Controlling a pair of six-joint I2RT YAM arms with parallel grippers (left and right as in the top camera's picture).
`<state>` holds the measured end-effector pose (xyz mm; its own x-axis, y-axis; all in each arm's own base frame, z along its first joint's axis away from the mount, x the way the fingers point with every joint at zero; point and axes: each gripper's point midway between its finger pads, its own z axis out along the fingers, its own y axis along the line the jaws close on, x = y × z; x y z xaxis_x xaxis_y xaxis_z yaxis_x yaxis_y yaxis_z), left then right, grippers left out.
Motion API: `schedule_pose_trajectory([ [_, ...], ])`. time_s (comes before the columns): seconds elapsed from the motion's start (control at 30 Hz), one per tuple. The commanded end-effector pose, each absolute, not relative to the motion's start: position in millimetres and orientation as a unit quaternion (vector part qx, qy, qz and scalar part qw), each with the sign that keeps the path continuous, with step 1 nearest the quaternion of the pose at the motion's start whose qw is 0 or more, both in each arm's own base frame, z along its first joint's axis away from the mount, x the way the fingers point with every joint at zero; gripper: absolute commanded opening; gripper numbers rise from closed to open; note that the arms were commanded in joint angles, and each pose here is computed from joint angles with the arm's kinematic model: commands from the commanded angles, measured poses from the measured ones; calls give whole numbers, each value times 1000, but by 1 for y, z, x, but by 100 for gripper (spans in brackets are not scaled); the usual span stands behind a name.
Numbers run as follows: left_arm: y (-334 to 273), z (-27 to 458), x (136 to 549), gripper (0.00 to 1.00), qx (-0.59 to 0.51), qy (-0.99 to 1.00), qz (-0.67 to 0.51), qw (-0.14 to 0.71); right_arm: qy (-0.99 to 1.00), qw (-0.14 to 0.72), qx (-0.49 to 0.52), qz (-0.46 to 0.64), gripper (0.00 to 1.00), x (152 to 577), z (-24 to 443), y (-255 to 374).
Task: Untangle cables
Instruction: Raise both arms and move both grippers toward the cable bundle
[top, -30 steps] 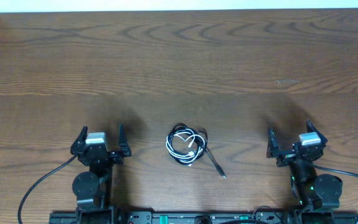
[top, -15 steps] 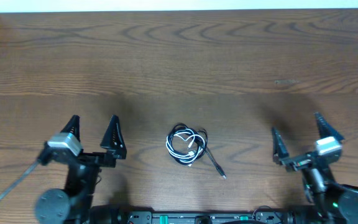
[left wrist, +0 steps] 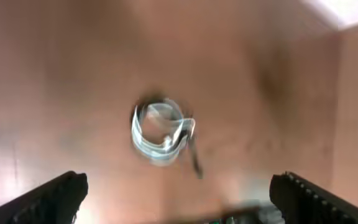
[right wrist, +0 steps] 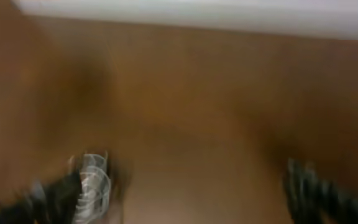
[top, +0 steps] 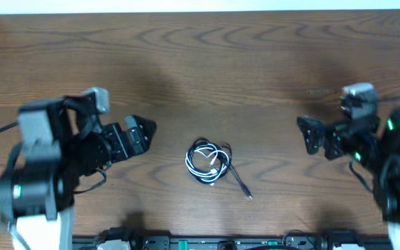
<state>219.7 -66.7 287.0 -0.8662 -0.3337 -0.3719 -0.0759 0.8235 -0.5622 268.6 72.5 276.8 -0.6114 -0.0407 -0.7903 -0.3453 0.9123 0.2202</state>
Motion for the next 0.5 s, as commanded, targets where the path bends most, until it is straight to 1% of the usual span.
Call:
schedule_pose_trajectory([
  [0.0,-72,266,220,99,-128,936,-291,149,889,349,-128,269,99,281,260,102],
  [0.07,-72,253,223,99,-140,941,-289,112,888,304,-115,327,99,283,249,116],
  [0.1,-72,247,224,91,-145,942,-288,93,886,281,-105,353,99,285,245,123],
  [0.13,-72,242,226,46,-150,943,-287,77,885,259,-95,374,99,286,240,128],
  [0.17,-73,236,226,20,-154,944,-285,60,884,240,-86,391,99,287,235,131],
  [0.2,-73,232,227,8,-156,945,-285,48,883,223,-78,405,99,288,230,134],
  [0.3,-77,218,230,8,-157,946,-282,13,880,181,-65,433,99,291,216,141],
  [0.33,-79,213,230,7,-157,947,-281,1,881,170,-61,437,97,292,211,142],
  [0.4,-82,203,227,8,-153,949,-276,-19,885,148,-53,438,73,292,200,144],
  [0.47,-85,193,224,7,-148,952,-267,-34,888,131,-50,439,45,293,191,147],
])
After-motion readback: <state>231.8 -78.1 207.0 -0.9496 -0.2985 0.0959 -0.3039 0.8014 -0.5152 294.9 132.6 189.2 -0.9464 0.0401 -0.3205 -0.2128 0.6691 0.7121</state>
